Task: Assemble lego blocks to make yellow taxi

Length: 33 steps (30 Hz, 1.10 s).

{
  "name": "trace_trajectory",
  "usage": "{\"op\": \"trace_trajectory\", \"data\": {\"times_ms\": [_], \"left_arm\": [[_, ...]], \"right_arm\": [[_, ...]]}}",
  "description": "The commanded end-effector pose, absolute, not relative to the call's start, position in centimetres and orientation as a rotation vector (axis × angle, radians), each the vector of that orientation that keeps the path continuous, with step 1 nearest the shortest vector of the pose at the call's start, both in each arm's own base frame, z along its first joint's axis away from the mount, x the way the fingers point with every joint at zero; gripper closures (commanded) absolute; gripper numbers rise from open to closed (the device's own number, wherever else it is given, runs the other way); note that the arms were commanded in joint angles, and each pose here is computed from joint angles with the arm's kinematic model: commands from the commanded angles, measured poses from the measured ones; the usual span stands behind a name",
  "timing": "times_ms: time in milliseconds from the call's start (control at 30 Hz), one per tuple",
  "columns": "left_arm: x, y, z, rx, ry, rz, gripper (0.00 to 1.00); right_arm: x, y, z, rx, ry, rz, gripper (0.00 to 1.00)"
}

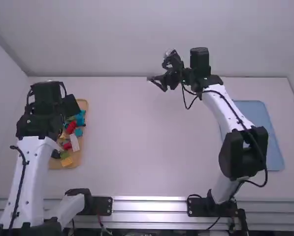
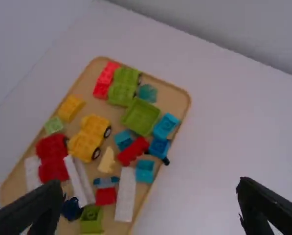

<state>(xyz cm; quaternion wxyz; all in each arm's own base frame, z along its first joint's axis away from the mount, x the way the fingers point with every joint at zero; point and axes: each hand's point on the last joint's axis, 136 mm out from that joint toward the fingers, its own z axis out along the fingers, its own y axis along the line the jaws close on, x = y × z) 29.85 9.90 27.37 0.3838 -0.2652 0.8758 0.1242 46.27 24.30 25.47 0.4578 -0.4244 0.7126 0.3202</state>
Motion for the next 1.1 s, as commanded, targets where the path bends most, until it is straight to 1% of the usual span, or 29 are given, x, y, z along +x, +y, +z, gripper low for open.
{"op": "trace_trajectory", "data": {"times_ms": [0, 100, 167, 200, 300, 333, 400, 467, 567, 667, 900, 1067], "left_arm": [[29.6, 11.6, 28.5, -0.770, 2.188, 0.351, 0.04], [29.0, 12.8, 28.3, -0.872, 2.179, 0.361, 0.02], [28.9, 13.0, 28.2, -0.889, 2.182, 0.366, 0.02], [28.6, 13.3, 28.1, -0.905, 2.193, 0.376, 0.01], [28.6, 13.3, 28.1, -0.908, 2.192, 0.381, 0.01], [28.7, 13.3, 28.1, -0.922, 2.181, 0.373, 0.01], [28.5, 13.5, 28.1, -0.952, 2.170, 0.367, 0.01], [28.4, 13.6, 28.0, -0.966, 2.170, 0.361, 0.01], [28.4, 13.5, 27.7, -0.970, 2.188, 0.310, 0.01], [29.4, 13.0, 27.1, -0.893, 2.244, 0.186, 0.01], [29.7, 14.9, 24.9, -0.967, 2.355, 0.069, 0.01], [31.2, 17.1, 26.8, -1.043, 2.384, 0.068, 0.01]], "right_arm": [[42.9, 26.8, 27.3, -1.290, 1.467, 0.977, 0.04], [41.7, 26.5, 27.4, -1.314, 1.419, 1.108, 0.02], [41.6, 26.2, 27.2, -1.305, 1.440, 1.135, 0.02], [41.1, 26.0, 26.6, -1.314, 1.462, 1.155, 0.02], [39.6, 26.0, 26.4, -1.390, 1.377, 1.149, 0.01], [38.2, 26.2, 26.8, -1.435, 1.308, 1.154, 0.01], [36.7, 26.4, 27.3, -1.484, 1.273, 1.133, 0.01], [36.3, 26.6, 27.5, -1.514, 1.287, 1.086, 0.01], [36.4, 27.1, 27.7, -1.535, 1.371, 0.978, 0.01], [38.0, 27.8, 27.4, -1.506, 1.472, 0.861, 0.01], [38.3, 27.9, 27.6, -1.485, 1.477, 0.871, 0.01], [38.4, 28.9, 28.1, -1.501, 1.430, 0.839, 0.01]]}}
